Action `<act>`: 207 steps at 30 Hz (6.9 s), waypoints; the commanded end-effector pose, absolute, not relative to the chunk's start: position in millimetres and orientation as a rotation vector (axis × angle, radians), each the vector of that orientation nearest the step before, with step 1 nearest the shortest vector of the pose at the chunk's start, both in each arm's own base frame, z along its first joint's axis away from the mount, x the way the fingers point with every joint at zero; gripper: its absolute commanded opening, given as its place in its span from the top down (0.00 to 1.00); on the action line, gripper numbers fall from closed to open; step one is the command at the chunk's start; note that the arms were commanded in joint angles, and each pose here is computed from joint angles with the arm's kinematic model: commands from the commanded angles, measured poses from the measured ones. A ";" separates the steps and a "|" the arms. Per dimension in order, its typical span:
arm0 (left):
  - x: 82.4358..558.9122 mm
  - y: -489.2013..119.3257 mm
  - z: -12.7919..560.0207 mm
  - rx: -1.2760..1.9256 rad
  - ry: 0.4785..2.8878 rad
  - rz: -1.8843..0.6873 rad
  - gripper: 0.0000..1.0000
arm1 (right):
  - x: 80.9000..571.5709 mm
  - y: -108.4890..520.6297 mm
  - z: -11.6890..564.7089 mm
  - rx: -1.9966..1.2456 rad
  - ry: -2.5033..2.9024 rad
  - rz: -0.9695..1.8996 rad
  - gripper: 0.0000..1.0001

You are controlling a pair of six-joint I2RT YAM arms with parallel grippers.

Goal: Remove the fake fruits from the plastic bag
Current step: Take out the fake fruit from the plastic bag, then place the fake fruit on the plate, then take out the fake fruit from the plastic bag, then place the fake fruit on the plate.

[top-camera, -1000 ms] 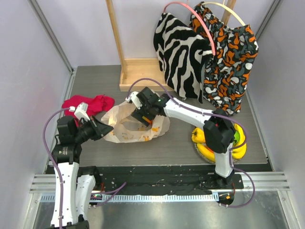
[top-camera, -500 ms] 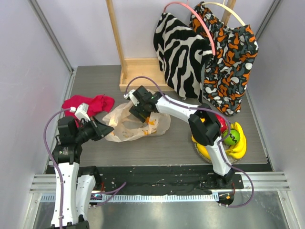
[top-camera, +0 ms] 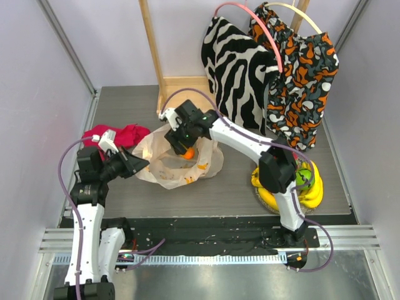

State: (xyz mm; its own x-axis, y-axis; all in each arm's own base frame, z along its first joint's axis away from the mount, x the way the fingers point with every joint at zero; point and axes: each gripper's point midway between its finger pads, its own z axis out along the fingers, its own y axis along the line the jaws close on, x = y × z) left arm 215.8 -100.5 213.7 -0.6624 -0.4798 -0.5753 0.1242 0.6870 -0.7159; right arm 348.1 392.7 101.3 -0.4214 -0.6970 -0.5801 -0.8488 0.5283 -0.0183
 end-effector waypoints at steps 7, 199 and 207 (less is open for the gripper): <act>252.9 -99.3 235.5 -0.206 2.030 -0.945 1.00 | 246.2 412.1 337.9 -1.300 1.722 1.055 0.71; 289.1 -79.7 249.3 -0.225 1.998 -0.827 1.00 | 291.3 -21.2 278.2 -0.921 2.138 -0.274 0.99; 286.5 -79.8 249.6 -0.220 1.991 -0.825 1.00 | 247.1 -2.8 225.1 -1.109 2.199 -0.106 0.99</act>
State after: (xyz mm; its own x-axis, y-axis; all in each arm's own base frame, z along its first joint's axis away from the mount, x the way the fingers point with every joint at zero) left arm 283.9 -79.0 233.1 -0.5936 -0.4601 -0.6603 0.1172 0.7623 -0.6365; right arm 269.6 -12.9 239.2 -0.4625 -0.7123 -0.5279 -0.6227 0.6848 -0.3785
